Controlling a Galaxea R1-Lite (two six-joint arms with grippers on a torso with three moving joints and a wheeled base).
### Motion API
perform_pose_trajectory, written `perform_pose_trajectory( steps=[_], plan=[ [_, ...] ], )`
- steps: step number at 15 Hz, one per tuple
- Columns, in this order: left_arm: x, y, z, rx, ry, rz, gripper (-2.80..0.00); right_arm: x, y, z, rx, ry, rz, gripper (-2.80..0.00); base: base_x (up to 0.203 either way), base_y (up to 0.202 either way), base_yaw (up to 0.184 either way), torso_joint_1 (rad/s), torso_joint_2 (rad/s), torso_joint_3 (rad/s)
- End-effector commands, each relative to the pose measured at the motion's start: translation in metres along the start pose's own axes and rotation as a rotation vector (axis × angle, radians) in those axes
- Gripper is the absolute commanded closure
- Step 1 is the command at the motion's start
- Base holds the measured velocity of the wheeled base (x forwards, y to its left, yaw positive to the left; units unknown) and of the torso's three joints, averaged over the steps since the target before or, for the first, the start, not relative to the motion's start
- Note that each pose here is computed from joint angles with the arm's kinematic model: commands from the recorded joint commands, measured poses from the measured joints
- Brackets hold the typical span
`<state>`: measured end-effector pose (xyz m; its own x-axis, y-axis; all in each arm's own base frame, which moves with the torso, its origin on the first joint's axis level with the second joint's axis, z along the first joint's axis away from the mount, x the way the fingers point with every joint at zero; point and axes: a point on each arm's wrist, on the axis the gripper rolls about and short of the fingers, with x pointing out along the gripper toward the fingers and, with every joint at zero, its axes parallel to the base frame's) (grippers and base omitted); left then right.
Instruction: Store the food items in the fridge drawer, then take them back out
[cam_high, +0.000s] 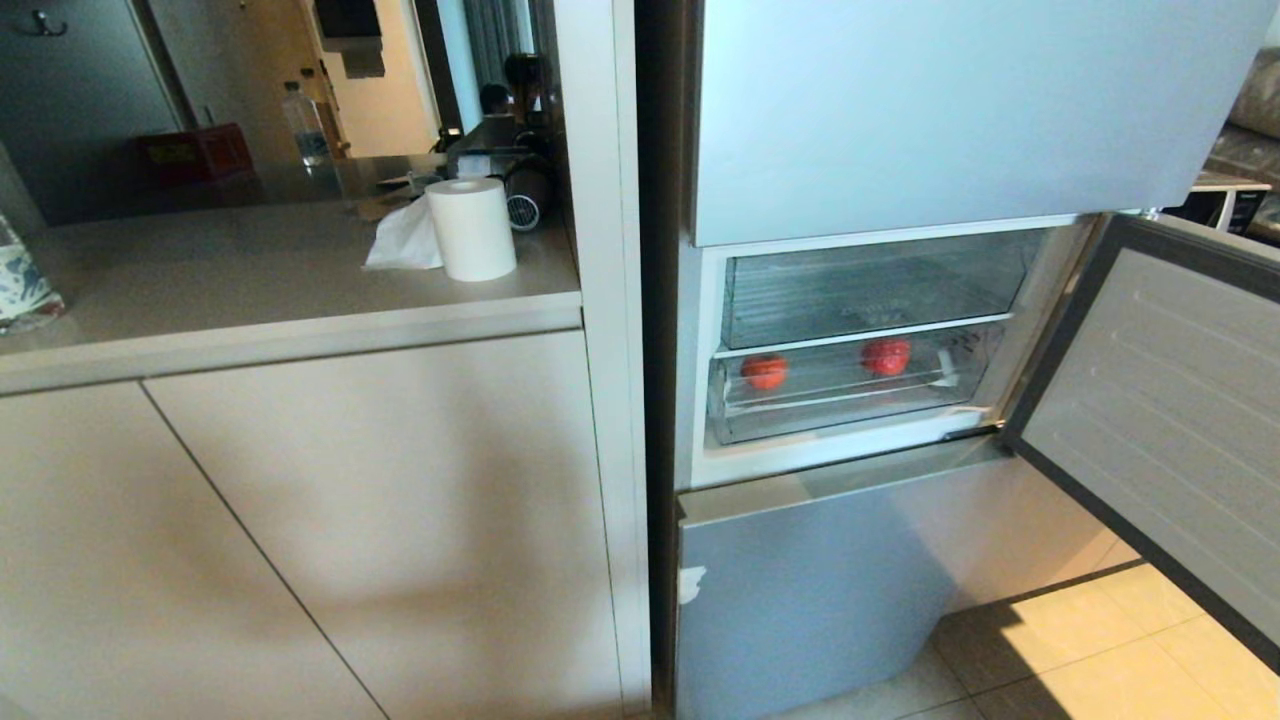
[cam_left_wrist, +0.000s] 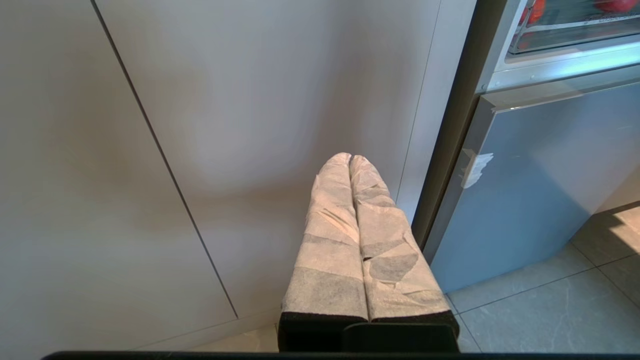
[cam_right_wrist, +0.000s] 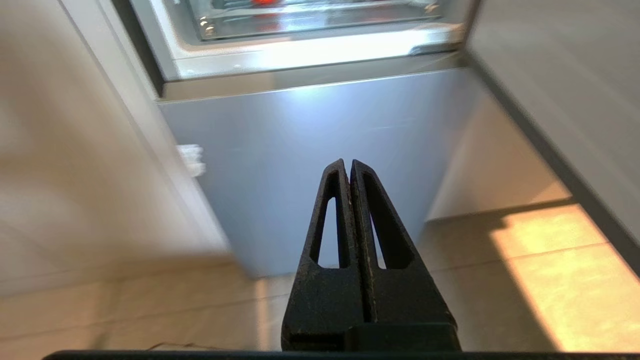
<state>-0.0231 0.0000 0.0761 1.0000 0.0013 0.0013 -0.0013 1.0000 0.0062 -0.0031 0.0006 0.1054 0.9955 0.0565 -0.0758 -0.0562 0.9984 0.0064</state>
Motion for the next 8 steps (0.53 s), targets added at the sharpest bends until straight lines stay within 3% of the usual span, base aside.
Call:
perform_pose_trajectory(
  steps=[1, 2, 8],
  plan=[
    [0.0, 0.0, 0.0, 0.0, 0.0, 0.0, 0.0, -0.0193, 0.0005, -0.0247, -0.028, -0.121, -0.047, 0.0, 0.0, 0.0, 0.0, 0.0, 0.0, 0.0],
    [0.0, 0.0, 0.0001, 0.0, 0.0, 0.0, 0.0, -0.0175, 0.0001, -0.0318, -0.041, -0.07, -0.069, 0.0, 0.0, 0.0, 0.0, 0.0, 0.0, 0.0],
    [0.0, 0.0, 0.0001, 0.0, 0.0, -0.001, 0.0, -0.0174, 0.0001, -0.0322, -0.048, -0.065, -0.07, 0.0, 0.0, 0.0, 0.0, 0.0, 0.0, 0.0]
  ],
)
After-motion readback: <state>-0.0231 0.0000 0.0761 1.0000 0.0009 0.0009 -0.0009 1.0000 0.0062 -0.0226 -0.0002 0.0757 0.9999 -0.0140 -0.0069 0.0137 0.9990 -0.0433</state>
